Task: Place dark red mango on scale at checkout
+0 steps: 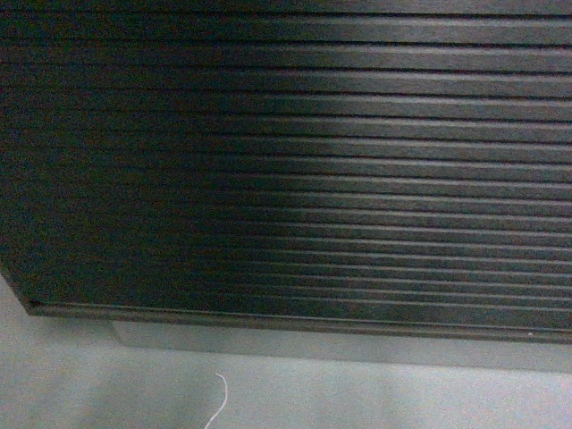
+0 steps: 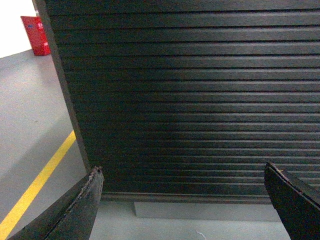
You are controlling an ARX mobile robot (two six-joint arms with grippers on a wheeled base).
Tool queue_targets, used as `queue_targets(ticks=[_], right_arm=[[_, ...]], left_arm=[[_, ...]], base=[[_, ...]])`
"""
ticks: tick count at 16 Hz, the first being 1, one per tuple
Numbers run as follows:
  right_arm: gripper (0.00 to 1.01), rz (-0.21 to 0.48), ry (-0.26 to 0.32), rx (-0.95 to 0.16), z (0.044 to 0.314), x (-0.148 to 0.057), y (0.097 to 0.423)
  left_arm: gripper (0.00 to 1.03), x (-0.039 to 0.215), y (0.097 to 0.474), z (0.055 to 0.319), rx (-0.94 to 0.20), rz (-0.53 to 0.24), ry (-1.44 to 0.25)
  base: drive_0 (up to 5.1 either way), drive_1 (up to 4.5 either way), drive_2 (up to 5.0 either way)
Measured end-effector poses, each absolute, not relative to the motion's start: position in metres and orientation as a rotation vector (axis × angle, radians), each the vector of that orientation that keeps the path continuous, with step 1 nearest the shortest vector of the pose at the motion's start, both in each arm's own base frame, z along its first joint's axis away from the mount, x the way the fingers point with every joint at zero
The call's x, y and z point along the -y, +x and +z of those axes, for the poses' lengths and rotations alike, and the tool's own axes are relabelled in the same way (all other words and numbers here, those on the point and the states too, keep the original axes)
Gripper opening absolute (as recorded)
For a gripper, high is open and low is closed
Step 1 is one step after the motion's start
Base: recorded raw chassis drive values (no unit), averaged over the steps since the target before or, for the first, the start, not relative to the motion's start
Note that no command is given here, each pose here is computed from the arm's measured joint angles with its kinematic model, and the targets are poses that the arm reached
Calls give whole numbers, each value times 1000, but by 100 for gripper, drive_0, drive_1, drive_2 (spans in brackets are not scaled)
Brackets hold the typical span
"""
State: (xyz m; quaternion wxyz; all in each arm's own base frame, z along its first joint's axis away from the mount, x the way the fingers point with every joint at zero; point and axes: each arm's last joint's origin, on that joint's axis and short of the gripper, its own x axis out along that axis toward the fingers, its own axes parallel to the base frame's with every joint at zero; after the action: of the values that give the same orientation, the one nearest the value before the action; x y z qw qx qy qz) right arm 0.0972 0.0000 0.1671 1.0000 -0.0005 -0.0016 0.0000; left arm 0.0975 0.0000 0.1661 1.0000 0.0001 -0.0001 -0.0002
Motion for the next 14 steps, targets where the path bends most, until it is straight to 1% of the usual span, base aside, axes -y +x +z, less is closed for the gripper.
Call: queue_targets(ticks=[4,14], right_arm=[[98,0,-1,2,167,0,97],[98,0,-1,4,167,0,97]], left_arm=[[98,0,97,166,1,0,0],[98,0,97,166,0,0,0]], base=[[2,289,-286],[0,0,0]])
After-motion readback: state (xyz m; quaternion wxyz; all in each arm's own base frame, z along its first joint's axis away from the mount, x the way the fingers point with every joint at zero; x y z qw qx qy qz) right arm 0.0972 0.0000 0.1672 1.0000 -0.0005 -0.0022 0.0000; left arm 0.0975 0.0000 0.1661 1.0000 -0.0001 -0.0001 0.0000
